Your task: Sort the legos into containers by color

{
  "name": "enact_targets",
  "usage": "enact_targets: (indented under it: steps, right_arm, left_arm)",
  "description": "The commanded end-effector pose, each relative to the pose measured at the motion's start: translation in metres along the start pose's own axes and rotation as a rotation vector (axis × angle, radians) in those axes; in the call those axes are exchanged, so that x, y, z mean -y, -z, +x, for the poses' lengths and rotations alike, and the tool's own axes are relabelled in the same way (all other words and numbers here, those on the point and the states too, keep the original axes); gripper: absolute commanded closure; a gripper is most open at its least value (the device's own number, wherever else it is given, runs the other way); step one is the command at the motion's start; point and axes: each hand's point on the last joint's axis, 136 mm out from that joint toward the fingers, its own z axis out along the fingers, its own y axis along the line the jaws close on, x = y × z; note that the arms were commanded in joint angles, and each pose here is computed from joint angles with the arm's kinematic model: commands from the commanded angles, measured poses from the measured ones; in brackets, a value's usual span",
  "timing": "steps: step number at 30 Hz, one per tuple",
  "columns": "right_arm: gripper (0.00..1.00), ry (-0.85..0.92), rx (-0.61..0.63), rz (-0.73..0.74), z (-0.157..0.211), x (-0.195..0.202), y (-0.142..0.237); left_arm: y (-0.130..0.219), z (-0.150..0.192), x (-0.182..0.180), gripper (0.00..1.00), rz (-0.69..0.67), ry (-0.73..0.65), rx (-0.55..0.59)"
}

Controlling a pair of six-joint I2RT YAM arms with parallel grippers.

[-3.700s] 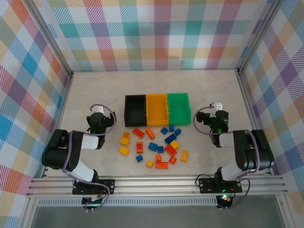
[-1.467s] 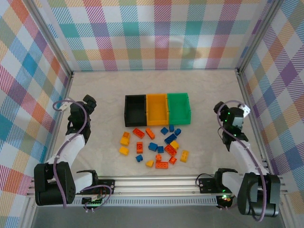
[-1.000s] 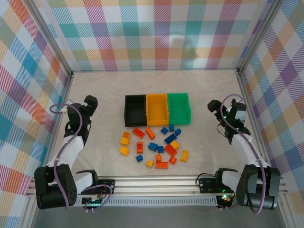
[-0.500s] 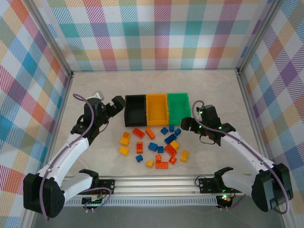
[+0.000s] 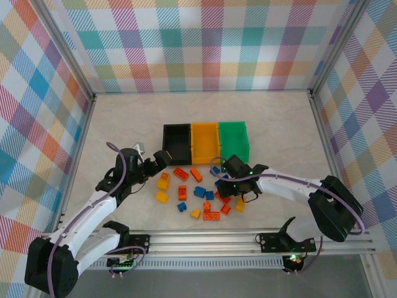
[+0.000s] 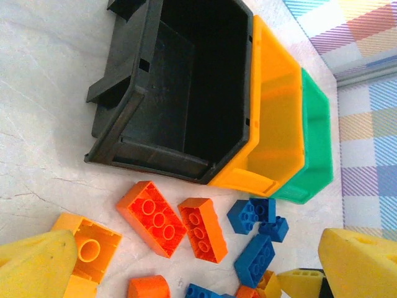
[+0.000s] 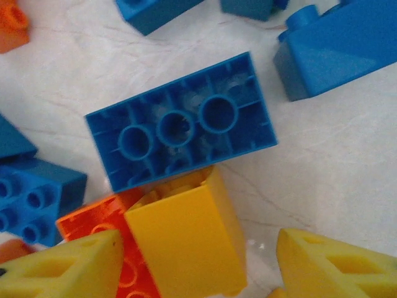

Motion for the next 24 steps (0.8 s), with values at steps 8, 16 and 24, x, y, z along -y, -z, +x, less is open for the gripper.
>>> enact_targets:
  steps: [8, 16, 24]
  right_arm:
    - [0.46, -0.013, 0.025, 0.108, -0.012, 0.014, -0.005]
    - [0.48, -0.062, 0.05, 0.122, -0.014, 0.02, -0.003]
    - [0.59, -0.088, 0.021, 0.108, -0.009, 0.021, -0.01]
  left_arm:
    - [0.0, 0.006, -0.004, 0.0, -0.003, 0.012, -0.012]
    - [-0.001, 0.006, -0.003, 0.0, 0.0, 0.015, -0.015]
    - [-0.002, 0.004, 0.0, 0.0, 0.003, 0.011, -0.021]
